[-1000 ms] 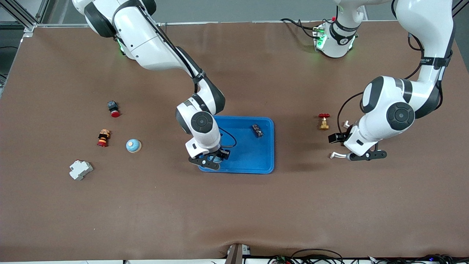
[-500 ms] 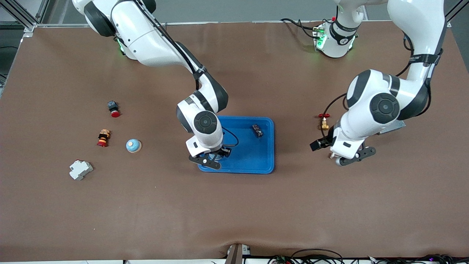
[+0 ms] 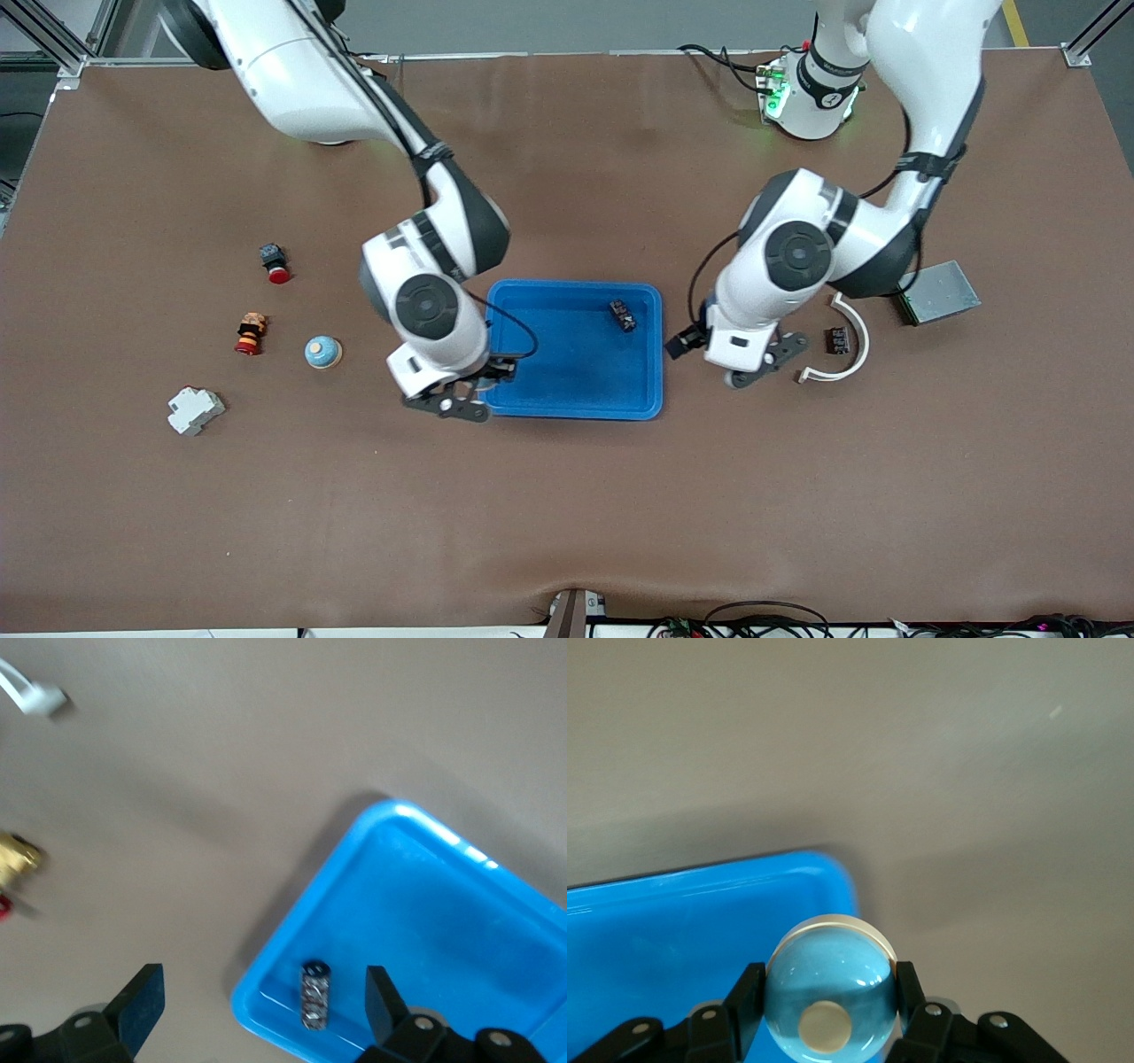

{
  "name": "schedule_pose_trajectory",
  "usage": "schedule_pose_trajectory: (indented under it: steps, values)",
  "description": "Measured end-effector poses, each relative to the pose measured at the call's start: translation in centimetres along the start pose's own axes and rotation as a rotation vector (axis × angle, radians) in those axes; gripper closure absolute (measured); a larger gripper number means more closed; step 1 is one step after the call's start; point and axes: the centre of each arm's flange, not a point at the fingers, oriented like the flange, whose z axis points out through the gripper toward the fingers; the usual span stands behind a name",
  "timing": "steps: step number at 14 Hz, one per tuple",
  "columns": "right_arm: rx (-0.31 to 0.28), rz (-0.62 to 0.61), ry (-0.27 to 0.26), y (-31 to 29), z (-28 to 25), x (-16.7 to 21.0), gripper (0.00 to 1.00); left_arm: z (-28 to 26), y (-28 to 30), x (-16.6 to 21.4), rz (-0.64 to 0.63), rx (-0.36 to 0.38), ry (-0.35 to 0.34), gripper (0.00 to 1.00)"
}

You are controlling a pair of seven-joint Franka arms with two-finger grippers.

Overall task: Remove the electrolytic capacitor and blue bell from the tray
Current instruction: 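Carry the second bell off while the left gripper grasps the second capacitor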

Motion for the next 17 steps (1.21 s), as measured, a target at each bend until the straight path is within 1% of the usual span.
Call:
schedule_pose_trajectory:
  steps: [3, 5, 6, 8, 12, 15, 17]
  values:
    - [-0.003, -0.075, -0.018, 5.4, 0.4, 3.0, 0.36, 2.5, 2.0, -2.3, -0.021, -0.008, -0.011, 0.00]
    - [0.002, -0.124, -0.018, 8.7, 1.0, 4.2, 0.36, 4.2, 3.0, -3.5, -0.037, -0.004, 0.011, 0.00]
    - [0.008, -0.150, -0.010, 10.4, 1.5, 4.8, 0.36, 5.0, 3.5, -4.1, -0.049, 0.001, 0.026, 0.00]
    - [0.016, -0.203, 0.006, 14.2, 2.9, 5.6, 0.36, 6.4, 4.3, -5.4, -0.084, 0.001, 0.033, 0.00]
    - [0.029, -0.289, 0.042, 21.3, 6.2, 6.9, 0.36, 9.1, 5.2, -7.7, -0.109, 0.025, 0.014, 0.00]
    - [0.031, -0.332, 0.057, 24.4, 8.0, 7.2, 0.36, 11.1, 5.5, -9.0, -0.092, 0.049, 0.002, 0.00]
    - [0.032, -0.348, 0.068, 25.6, 8.4, 7.4, 0.36, 12.2, 5.5, -9.3, -0.077, 0.068, 0.013, 0.00]
